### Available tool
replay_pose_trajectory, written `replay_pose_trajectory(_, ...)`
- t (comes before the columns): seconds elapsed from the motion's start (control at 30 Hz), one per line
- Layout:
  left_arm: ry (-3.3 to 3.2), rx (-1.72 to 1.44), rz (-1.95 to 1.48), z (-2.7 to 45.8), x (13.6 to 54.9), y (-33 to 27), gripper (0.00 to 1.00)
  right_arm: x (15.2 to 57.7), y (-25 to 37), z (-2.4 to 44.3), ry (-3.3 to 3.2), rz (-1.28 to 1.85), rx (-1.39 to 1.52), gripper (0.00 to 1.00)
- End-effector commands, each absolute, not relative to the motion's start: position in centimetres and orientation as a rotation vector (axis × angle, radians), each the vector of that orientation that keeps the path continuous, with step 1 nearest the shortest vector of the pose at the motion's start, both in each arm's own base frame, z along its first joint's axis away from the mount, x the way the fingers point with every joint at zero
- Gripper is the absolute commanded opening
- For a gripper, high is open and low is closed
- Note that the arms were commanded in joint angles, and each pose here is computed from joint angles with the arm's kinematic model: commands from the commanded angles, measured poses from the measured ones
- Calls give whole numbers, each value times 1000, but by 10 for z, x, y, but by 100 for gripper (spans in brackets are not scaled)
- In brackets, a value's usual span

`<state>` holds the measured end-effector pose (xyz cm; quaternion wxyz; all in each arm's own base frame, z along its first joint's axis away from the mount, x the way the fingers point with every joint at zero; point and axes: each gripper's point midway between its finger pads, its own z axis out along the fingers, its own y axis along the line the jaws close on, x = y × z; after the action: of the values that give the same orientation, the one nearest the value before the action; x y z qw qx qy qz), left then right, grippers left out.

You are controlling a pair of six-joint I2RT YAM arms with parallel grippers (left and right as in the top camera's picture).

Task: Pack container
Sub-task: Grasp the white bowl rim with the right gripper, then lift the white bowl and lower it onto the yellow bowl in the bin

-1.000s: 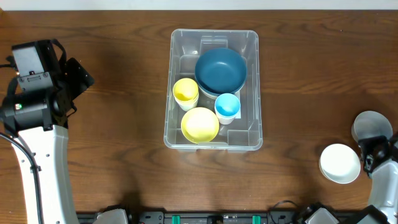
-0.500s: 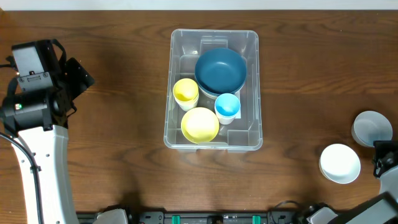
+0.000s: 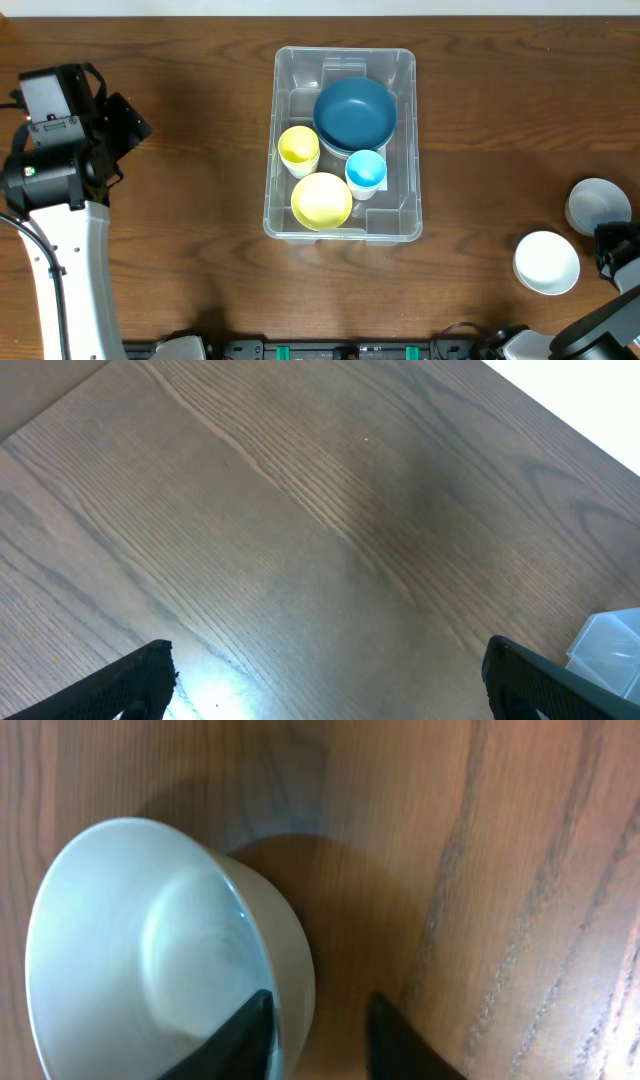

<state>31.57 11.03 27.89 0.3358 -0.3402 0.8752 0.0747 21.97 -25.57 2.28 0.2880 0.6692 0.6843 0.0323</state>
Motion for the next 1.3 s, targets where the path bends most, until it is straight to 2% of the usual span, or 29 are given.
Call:
replay_pose_trajectory(0.0,2273,-896,209,281,316,114,98,220,-254,20,1836,110,1785,17)
replay_pose_trajectory(0.27,2273,-897,209,281,316,114,98,245,-241,29,1915,186,1633,2)
replay_pose_trajectory(0.37,2273,-897,209,281,316,114,98,271,-231,48,1938,274,1477,1)
replay_pose_trajectory(0.57,2273,-896,209,281,316,114,98,357,-174,160,1861,624,805,1)
replay_pose_trajectory(0.73,2273,-897,209,281,316,114,98,401,-88,269,1728,797,171,1)
replay_pose_trajectory(0.87,2273,-897,209,281,316,114,98,414,-16,332,1648,865,-159,1)
replay_pose_trajectory(1.03,2273,-897,209,281,316,114,98,413,64,384,1541,912,-419,1)
replay_pose_trajectory(1.17,2273,-896,209,281,316,114,98,410,117,397,1516,945,-490,1)
replay_pose_trajectory(1.27,2273,-897,209,281,316,114,98,406,155,386,1540,948,-542,1)
